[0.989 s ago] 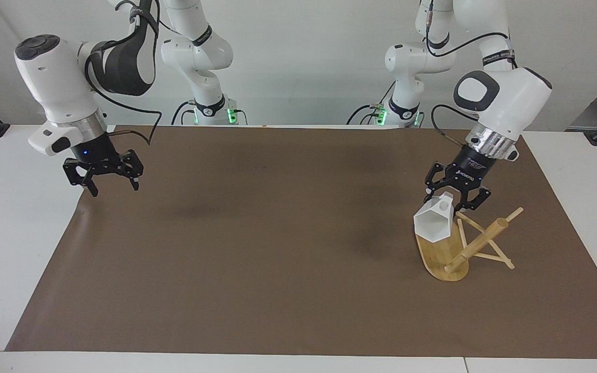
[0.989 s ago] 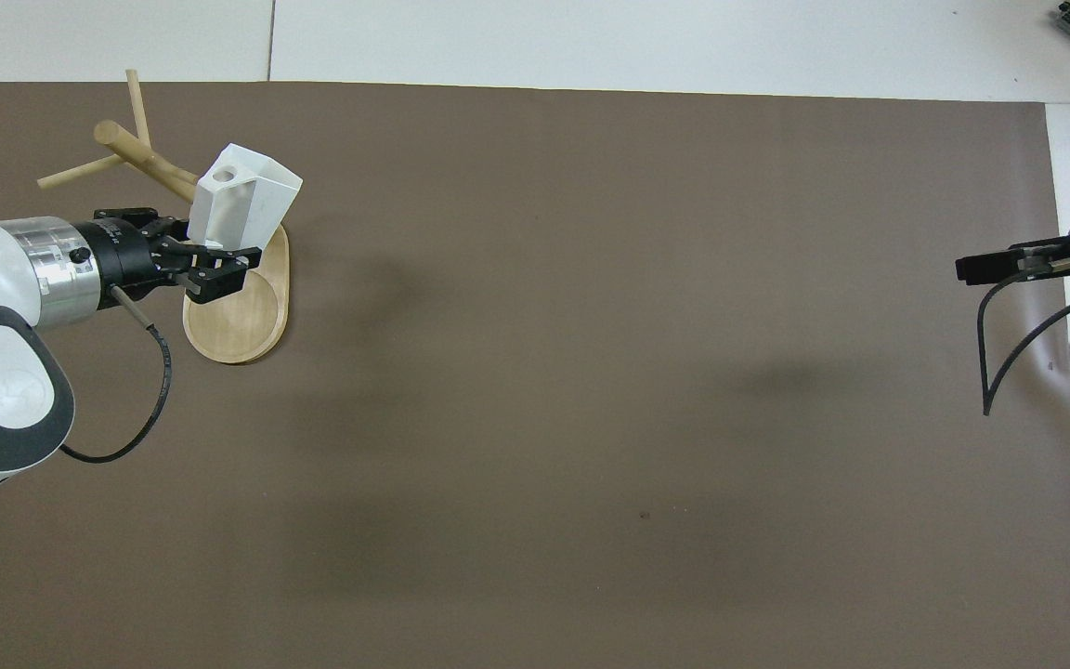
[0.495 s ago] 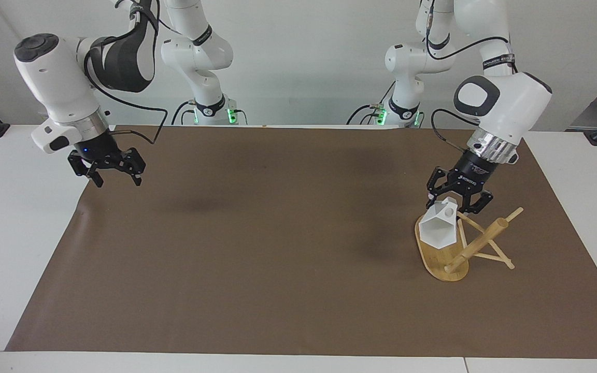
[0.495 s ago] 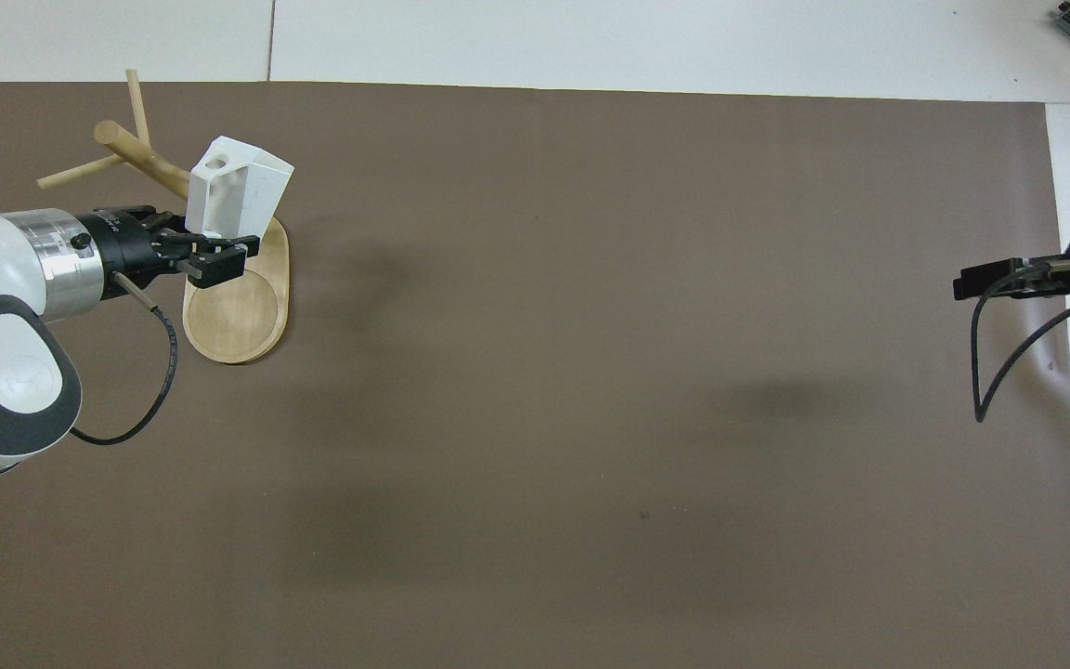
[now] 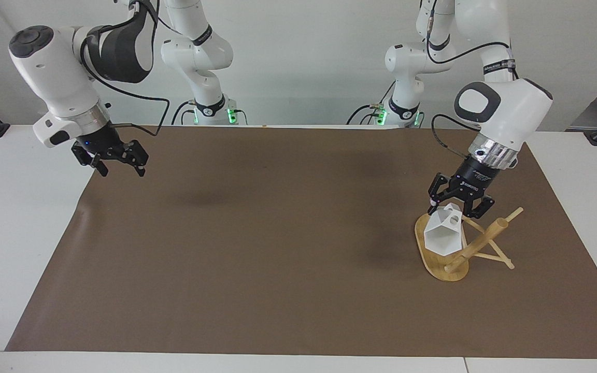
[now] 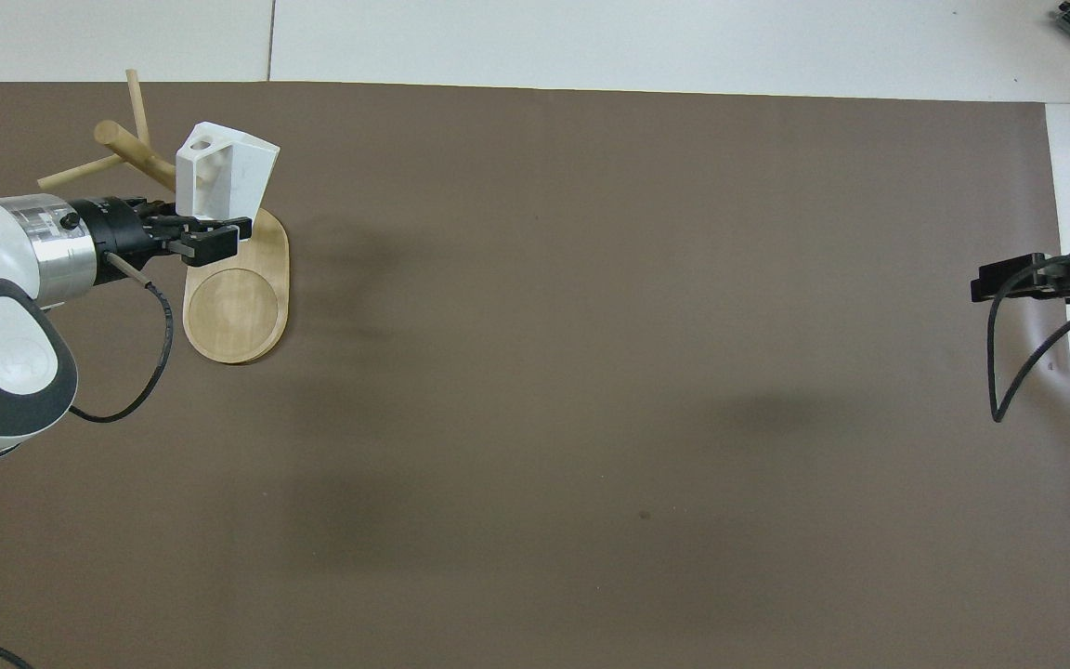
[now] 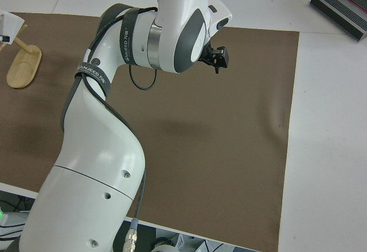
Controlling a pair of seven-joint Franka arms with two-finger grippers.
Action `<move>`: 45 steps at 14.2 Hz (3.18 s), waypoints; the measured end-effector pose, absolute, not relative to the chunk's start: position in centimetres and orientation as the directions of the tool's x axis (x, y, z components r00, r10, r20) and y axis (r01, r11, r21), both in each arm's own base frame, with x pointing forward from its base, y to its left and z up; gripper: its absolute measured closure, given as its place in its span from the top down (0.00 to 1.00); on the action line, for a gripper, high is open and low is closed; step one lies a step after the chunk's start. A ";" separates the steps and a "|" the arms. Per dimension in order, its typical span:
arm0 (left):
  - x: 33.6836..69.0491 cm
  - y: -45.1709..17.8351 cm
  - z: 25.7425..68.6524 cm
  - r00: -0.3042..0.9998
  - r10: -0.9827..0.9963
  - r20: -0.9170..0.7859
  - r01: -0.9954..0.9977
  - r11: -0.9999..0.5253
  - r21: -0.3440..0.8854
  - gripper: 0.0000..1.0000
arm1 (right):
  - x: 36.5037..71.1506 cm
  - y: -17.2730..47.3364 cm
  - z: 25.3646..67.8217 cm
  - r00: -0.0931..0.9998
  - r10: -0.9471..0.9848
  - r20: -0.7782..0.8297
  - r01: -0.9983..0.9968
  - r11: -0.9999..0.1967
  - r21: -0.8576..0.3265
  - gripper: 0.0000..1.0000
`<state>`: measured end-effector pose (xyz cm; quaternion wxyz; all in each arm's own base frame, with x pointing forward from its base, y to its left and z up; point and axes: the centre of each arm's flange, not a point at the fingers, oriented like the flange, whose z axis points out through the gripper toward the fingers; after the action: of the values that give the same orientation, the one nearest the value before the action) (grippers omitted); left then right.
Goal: Hang cup on rack
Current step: 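Lower the cup handle onto a mug tree peg with the left gripper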
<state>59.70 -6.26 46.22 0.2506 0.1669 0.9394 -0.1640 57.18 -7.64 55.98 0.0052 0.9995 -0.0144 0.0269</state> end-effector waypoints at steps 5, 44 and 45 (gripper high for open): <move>59.8 -6.1 46.2 -0.850 0.140 -0.508 0.312 0.911 -0.271 0.71 | 56.9 -7.8 60.0 0.998 -0.026 0.060 -0.028 -0.999 0.031 1.00; 55.8 -5.4 52.2 -0.884 0.101 -0.456 0.260 0.918 -0.299 0.96 | 55.9 -7.5 61.4 0.994 -0.105 0.012 -0.105 -0.994 0.014 1.00; 55.7 -5.5 52.5 -0.875 0.143 -0.462 0.288 0.921 -0.261 0.97 | 55.9 -7.6 61.4 0.994 -0.106 0.012 -0.106 -0.994 0.014 1.00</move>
<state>55.71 -5.47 52.46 0.2226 0.1128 0.9546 -0.1629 55.89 -7.59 61.37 0.0072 0.9986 -0.0530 0.0057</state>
